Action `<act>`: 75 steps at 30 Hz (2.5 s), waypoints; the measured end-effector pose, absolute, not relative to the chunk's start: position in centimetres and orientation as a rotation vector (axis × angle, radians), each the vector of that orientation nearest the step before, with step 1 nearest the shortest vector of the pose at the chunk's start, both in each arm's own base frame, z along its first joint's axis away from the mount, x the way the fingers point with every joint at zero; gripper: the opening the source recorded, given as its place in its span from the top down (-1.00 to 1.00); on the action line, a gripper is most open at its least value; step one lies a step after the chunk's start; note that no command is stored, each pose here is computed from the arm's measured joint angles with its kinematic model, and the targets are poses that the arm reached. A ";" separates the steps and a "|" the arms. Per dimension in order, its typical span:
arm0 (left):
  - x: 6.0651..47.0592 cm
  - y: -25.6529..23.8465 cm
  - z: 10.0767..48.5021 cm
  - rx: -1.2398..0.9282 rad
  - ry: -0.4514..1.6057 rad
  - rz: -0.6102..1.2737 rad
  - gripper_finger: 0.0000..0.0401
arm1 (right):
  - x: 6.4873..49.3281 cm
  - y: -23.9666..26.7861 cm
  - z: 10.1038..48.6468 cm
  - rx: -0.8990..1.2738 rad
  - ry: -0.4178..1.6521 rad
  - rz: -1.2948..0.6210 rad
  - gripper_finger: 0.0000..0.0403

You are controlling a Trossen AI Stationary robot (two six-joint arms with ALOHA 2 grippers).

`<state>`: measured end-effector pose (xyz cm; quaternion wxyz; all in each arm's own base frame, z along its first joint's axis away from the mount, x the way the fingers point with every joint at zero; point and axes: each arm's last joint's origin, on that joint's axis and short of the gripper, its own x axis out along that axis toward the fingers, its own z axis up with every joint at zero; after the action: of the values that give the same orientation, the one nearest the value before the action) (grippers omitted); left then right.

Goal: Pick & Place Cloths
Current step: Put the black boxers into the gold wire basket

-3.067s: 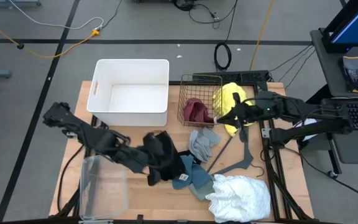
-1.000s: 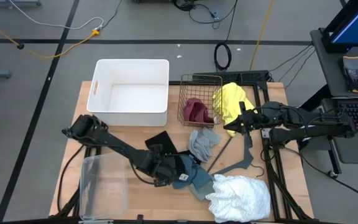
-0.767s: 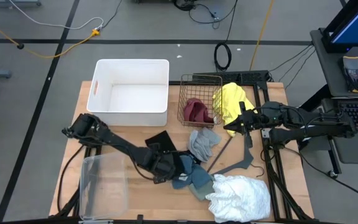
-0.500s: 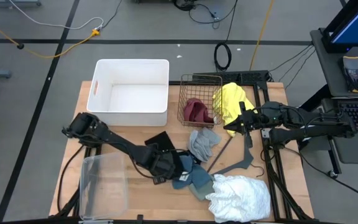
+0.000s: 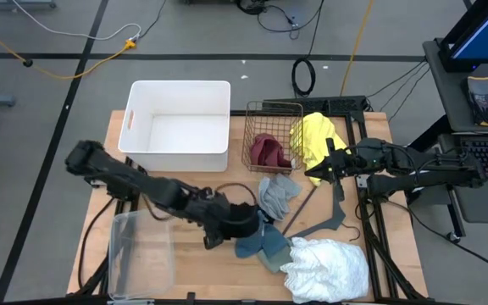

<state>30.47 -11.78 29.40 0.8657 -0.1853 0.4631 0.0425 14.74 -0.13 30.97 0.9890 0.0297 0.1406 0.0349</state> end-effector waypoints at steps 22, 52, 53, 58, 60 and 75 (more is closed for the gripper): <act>28.8 -9.7 42.3 -0.206 0.034 -0.027 0.99 | 16.1 1.0 35.1 -0.045 -0.175 0.342 0.90; 29.5 -7.7 42.5 -0.245 0.015 -0.016 0.99 | 23.3 4.2 39.3 -0.308 -0.424 0.094 -0.47; 29.5 -7.7 42.5 -0.244 0.015 -0.015 0.99 | 23.5 4.2 39.6 -0.311 -0.421 0.073 -0.48; 29.8 -7.7 42.2 -0.234 0.028 -0.011 0.99 | 24.8 4.3 40.7 -0.309 -0.393 0.060 -0.51; 29.9 -7.7 41.9 -0.233 0.044 -0.013 0.99 | 25.3 4.5 41.0 -0.312 -0.379 0.067 -0.51; 32.0 -8.1 39.9 -0.248 0.121 -0.063 0.99 | 27.5 4.6 40.3 -0.323 -0.292 0.084 -0.23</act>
<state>32.02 -8.10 39.86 0.9900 -0.1238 0.0602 -0.0316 27.50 4.61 40.28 0.9755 -0.1602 -0.1446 0.0418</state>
